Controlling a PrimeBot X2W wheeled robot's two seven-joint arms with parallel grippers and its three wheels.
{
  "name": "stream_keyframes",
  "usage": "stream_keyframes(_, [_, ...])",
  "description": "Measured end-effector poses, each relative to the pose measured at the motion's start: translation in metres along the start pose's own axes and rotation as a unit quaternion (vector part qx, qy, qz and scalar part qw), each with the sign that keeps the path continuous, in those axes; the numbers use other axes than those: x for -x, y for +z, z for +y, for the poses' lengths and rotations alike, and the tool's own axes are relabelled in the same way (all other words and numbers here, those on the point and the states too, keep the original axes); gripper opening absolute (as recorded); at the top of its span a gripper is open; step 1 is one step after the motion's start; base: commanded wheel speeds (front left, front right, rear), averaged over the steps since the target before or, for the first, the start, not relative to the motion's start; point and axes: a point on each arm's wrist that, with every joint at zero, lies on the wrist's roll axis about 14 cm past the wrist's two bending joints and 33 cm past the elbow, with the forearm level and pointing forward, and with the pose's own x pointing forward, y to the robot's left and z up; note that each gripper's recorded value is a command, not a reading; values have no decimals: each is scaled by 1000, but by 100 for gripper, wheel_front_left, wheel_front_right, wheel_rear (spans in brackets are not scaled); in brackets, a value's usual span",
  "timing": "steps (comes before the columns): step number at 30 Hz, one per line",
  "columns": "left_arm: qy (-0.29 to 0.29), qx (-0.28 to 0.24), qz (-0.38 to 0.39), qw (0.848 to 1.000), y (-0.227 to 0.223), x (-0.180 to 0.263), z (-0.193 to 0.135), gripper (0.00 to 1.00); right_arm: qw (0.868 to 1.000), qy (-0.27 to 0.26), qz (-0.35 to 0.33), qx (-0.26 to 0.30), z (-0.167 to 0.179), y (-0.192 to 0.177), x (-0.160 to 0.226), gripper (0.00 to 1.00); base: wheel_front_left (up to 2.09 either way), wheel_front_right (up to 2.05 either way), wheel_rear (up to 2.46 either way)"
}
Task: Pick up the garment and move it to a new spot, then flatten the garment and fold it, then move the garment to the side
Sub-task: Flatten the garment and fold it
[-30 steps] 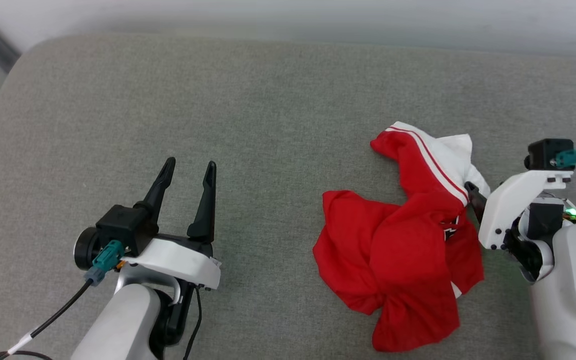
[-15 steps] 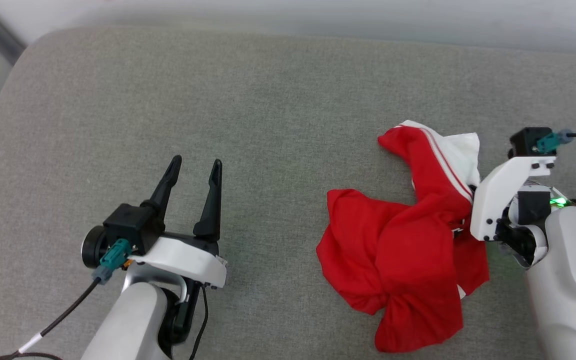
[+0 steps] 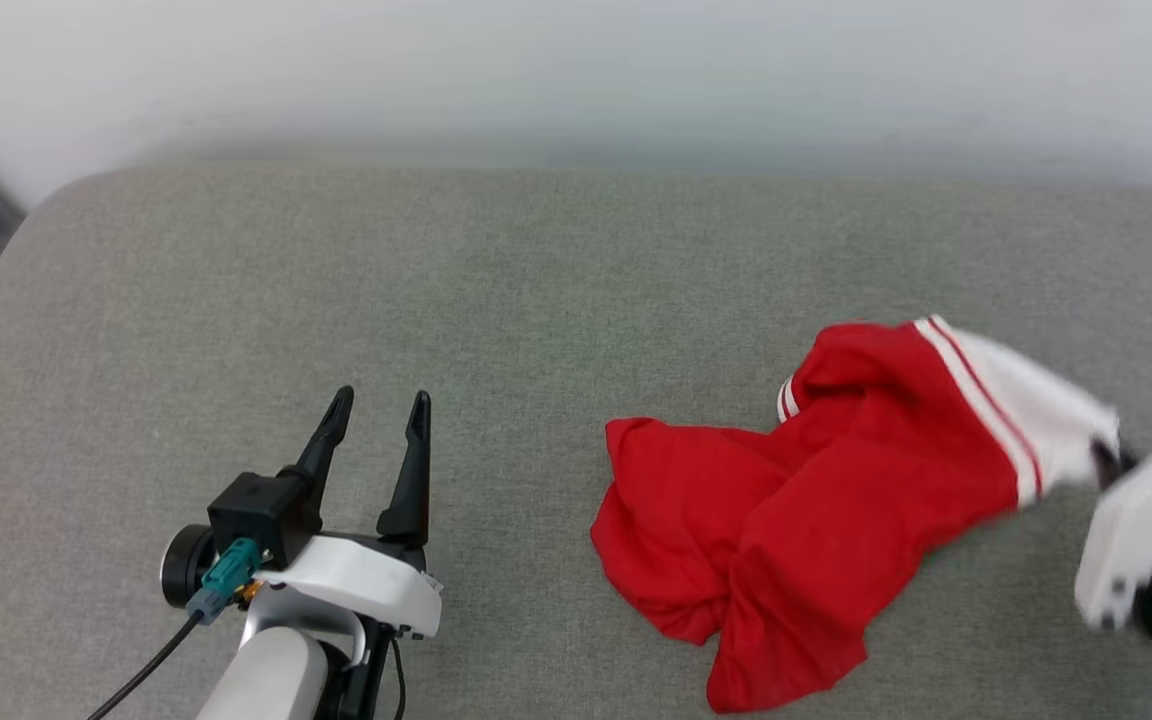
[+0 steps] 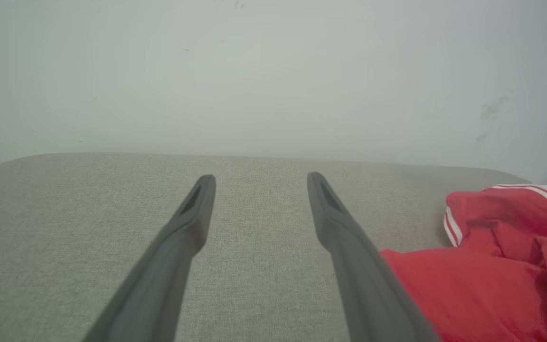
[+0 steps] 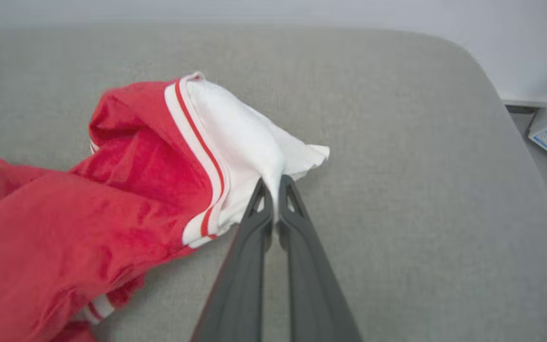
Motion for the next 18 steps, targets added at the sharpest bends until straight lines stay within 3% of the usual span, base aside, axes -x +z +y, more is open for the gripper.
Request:
stream_keyframes(3, [-1, 2, 2, 1000, -1, 5, -2, 100, 997, -16, 80, -15, -7, -63, 27, 0, 0, 0, 0])
stream_keyframes(7, [2, 5, 7, 1000, -4, 9, -2, 100, 977, -10, 209, -46, 2, -160, 63, 0, 0, 0, 0])
stream_keyframes(8, [3, 5, 9, 1000, -5, 10, -1, 100, 973, -7, 226, -55, 4, -175, 69, 31, 0, 0, 0])
stream_keyframes(9, [4, 5, 9, 1000, -5, 11, -1, 100, 972, -5, 226, -64, 6, -179, 71, 100, 0, 0, 0])
stream_keyframes(15, [10, 3, 13, 1000, -6, 19, 3, 100, 981, -1, 171, -90, 8, -170, 68, 100, 0, 0, 0])
stream_keyframes(18, [11, 4, 12, 1000, -5, 22, 2, 100, 991, -7, 102, -91, 3, -144, 63, 100, 0, 0, 0])
